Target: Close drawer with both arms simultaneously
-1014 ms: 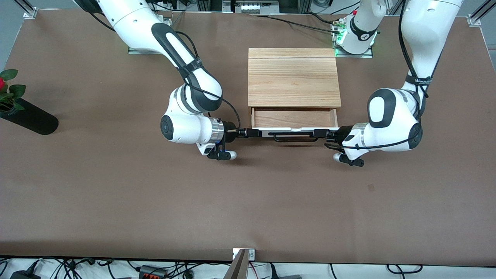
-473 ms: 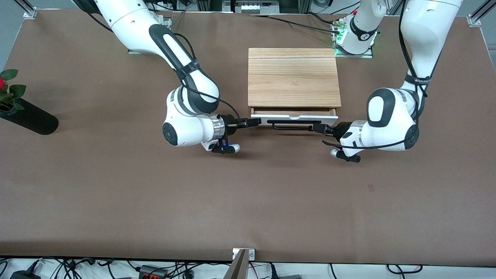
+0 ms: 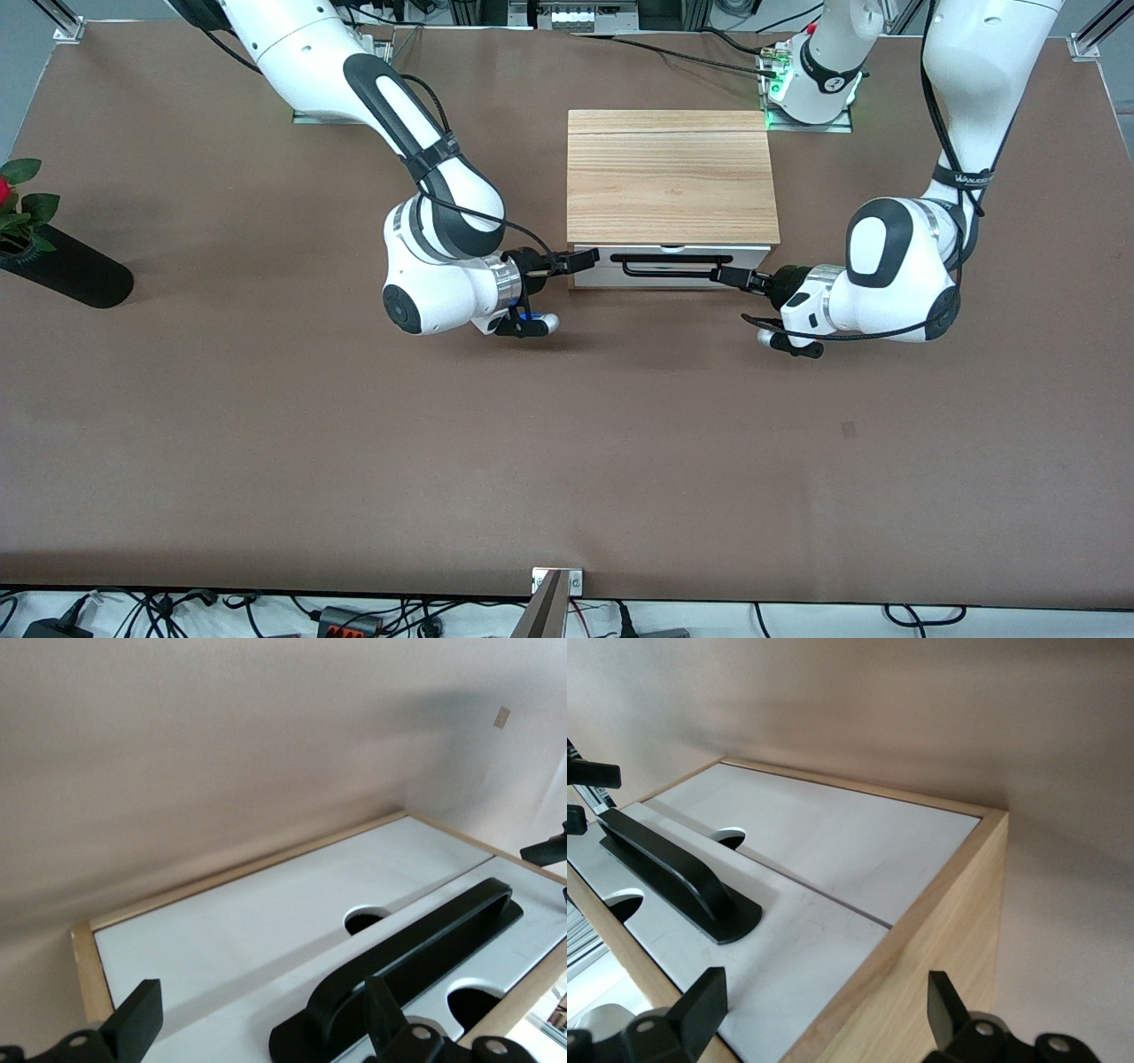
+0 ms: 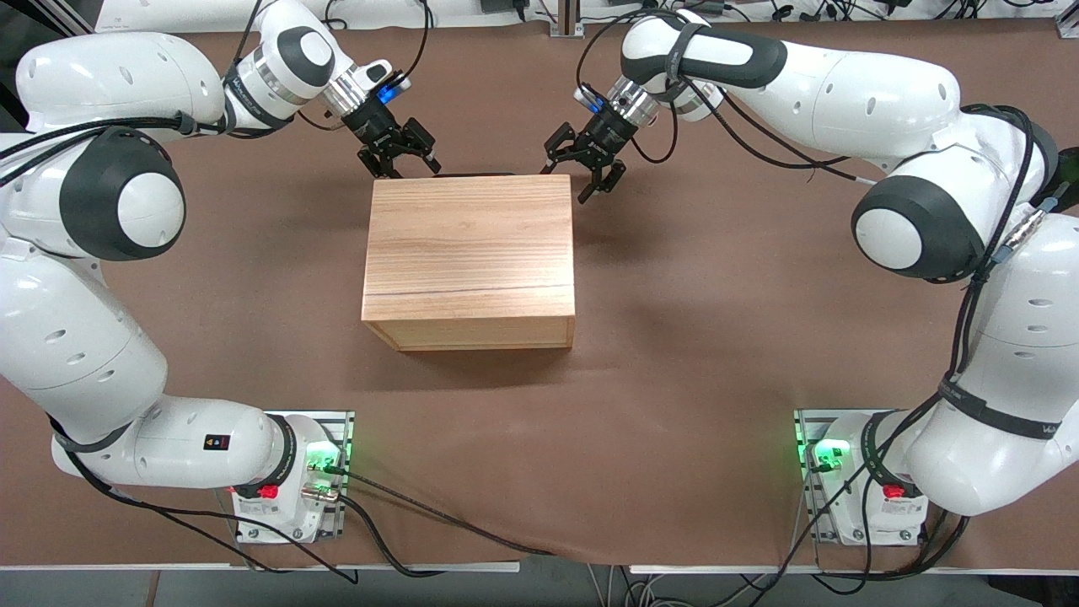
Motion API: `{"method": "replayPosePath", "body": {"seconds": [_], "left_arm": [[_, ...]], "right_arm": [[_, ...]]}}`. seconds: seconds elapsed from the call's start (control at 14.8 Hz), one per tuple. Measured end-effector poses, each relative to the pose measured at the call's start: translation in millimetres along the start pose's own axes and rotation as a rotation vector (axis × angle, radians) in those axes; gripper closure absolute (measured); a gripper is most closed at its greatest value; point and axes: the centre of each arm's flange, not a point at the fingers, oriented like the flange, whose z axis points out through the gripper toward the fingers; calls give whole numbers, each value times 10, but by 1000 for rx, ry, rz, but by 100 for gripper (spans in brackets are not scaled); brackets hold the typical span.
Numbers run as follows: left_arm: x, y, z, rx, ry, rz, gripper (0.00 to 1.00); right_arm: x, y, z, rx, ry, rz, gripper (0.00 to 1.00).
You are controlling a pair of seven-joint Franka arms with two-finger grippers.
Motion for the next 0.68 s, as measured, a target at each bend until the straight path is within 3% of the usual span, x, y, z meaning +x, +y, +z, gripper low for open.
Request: {"method": "replayPosePath", "body": {"seconds": [0.41,0.68], "left_arm": [[-53,-66,76,-31,-23,-23,0],[-68,-59,87,-37,-35,-24,0]], "right_arm": [[12,17,-31,-8,3,-3,0],[121,215,-255,-50,33,4,0]]}}
